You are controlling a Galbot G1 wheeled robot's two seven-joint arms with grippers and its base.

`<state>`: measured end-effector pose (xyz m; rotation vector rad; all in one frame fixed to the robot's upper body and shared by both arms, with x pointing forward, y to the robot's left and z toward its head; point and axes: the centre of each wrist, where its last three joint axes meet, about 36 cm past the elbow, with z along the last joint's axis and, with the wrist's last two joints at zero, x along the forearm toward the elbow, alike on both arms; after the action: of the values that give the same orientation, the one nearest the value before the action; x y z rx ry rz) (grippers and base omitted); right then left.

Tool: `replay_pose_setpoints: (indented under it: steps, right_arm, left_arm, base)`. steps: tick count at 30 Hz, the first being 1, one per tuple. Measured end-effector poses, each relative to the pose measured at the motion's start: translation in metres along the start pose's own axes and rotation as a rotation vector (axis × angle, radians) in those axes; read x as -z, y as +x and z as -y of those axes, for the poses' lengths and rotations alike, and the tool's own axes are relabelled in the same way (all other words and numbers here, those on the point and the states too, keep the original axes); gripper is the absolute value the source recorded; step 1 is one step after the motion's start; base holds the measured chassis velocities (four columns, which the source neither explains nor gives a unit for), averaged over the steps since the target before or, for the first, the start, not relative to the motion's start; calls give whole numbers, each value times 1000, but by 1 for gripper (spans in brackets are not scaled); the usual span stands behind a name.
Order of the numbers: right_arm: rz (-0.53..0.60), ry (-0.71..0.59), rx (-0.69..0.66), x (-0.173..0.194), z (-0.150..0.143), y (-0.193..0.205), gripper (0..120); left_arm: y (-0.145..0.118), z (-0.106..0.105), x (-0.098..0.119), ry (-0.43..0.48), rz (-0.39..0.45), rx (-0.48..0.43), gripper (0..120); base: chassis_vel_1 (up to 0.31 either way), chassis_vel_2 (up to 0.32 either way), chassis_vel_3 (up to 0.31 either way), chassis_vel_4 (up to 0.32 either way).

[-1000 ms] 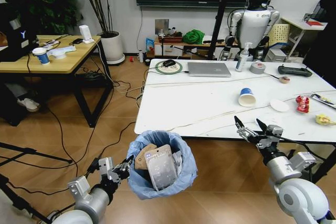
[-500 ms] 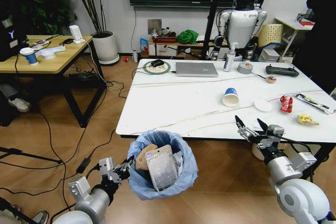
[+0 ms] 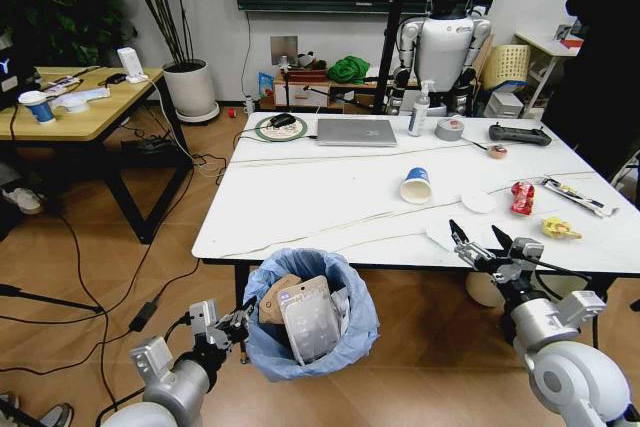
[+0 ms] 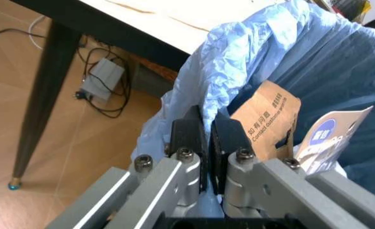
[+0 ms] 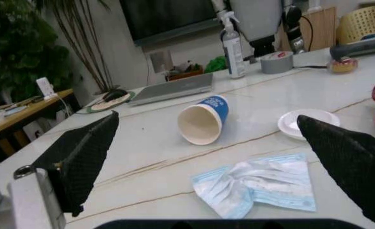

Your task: Pick up the trash bin and place the trash from the table into it.

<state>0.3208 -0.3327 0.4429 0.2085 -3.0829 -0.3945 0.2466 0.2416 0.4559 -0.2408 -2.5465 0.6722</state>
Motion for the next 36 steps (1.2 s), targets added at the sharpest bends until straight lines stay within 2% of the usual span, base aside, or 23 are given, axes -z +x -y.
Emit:
replay_pose_setpoints:
  steps: [7,11,16,22,26,30,36]
  right_arm:
    - [-1,16,-2,0,0,1,100]
    - [3,85,0,-5,1,0,100]
    - [-1,111,3,-3,-6,-7,100]
    - [-143,130,-66,14,-13,-24,100]
    - [-225,74,-77,23,-11,-43,100]
    - [-267,30,-59,26,-9,-58,100]
    - [-301,47,-31,21,-5,-75,100]
  left_arm:
    - [1,0,-1,-1,-2,0,0]
    - [2,1,-1,-3,-3,-1,0]
    - [5,1,-2,-6,-8,4,0]
    - [10,3,-1,-8,-7,4,0]
    - [15,4,-3,-8,-11,8,0]
    - [18,5,-3,-10,-13,13,0]
    - [19,5,0,-21,-8,12,0]
  base:
    - [-94,-86,99,96]
    - [-66,-63,39,21]
    - [-7,-11,-1,0]
    - [0,0,0,0]
    - [0,0,0,0]
    - [0,0,0,0]
    - [0,0,0,0]
